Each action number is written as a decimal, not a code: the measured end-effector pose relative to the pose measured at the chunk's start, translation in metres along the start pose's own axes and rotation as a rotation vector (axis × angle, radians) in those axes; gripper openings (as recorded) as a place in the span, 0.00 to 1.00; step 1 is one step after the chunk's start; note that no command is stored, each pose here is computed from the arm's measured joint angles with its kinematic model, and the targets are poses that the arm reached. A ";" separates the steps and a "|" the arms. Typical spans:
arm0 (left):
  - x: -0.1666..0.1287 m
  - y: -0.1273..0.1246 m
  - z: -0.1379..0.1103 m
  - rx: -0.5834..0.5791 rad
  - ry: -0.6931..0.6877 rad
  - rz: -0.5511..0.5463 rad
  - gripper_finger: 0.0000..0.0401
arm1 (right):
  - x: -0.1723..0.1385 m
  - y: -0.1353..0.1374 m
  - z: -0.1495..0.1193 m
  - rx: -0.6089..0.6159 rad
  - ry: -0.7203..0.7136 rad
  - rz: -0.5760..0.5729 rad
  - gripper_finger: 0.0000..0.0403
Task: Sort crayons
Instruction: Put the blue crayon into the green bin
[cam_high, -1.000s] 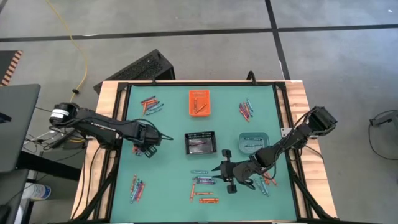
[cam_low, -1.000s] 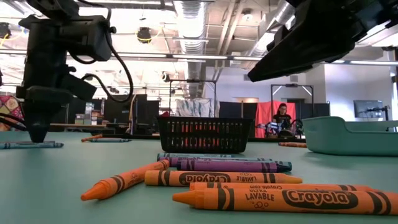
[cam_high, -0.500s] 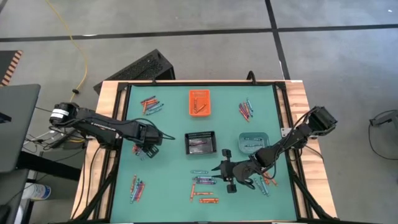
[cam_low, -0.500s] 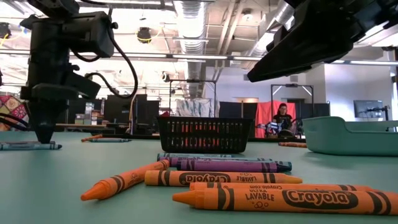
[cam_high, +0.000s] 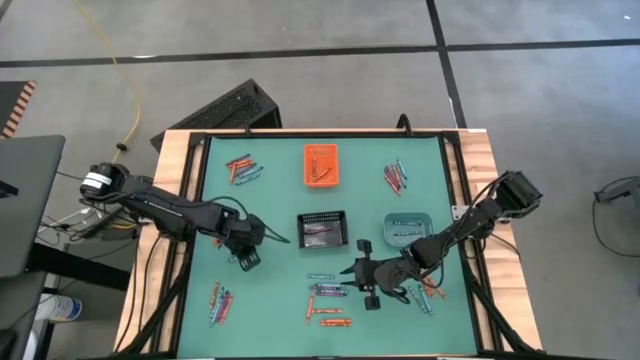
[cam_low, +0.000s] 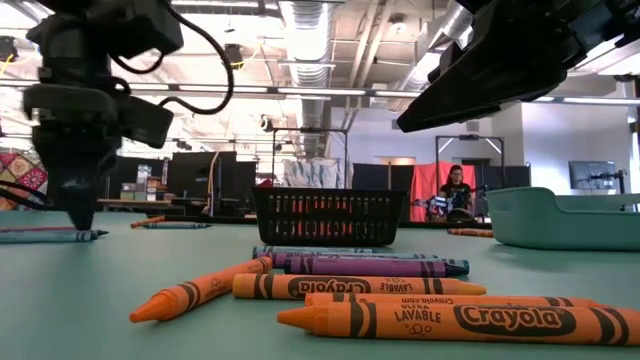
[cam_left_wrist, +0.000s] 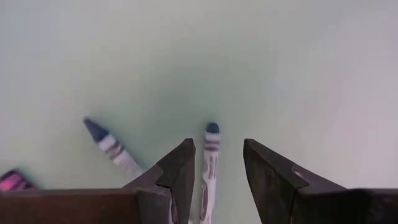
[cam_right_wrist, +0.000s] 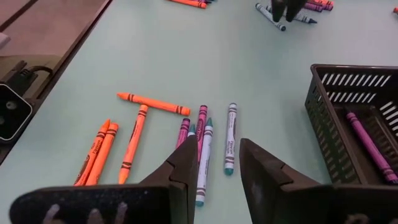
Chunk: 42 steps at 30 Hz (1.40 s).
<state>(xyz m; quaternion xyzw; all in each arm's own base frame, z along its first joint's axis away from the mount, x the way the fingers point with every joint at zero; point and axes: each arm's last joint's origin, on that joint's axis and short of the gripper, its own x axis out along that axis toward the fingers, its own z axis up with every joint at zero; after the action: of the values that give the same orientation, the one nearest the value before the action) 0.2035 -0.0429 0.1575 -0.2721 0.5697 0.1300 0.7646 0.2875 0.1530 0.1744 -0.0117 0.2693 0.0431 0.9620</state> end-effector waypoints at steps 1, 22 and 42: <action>0.000 -0.002 -0.003 0.013 0.004 -0.002 0.31 | 0.000 0.000 0.000 0.000 0.000 0.000 0.28; 0.013 -0.010 -0.051 0.137 0.028 0.081 0.31 | 0.000 0.000 0.000 0.001 0.000 0.000 0.28; 0.013 -0.019 -0.059 0.201 -0.036 0.079 0.04 | 0.000 0.000 0.000 0.001 -0.001 -0.002 0.28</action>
<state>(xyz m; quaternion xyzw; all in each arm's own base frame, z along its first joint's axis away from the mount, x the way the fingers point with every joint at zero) 0.1702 -0.0928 0.1382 -0.1690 0.5762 0.1074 0.7924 0.2875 0.1530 0.1743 -0.0113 0.2690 0.0421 0.9622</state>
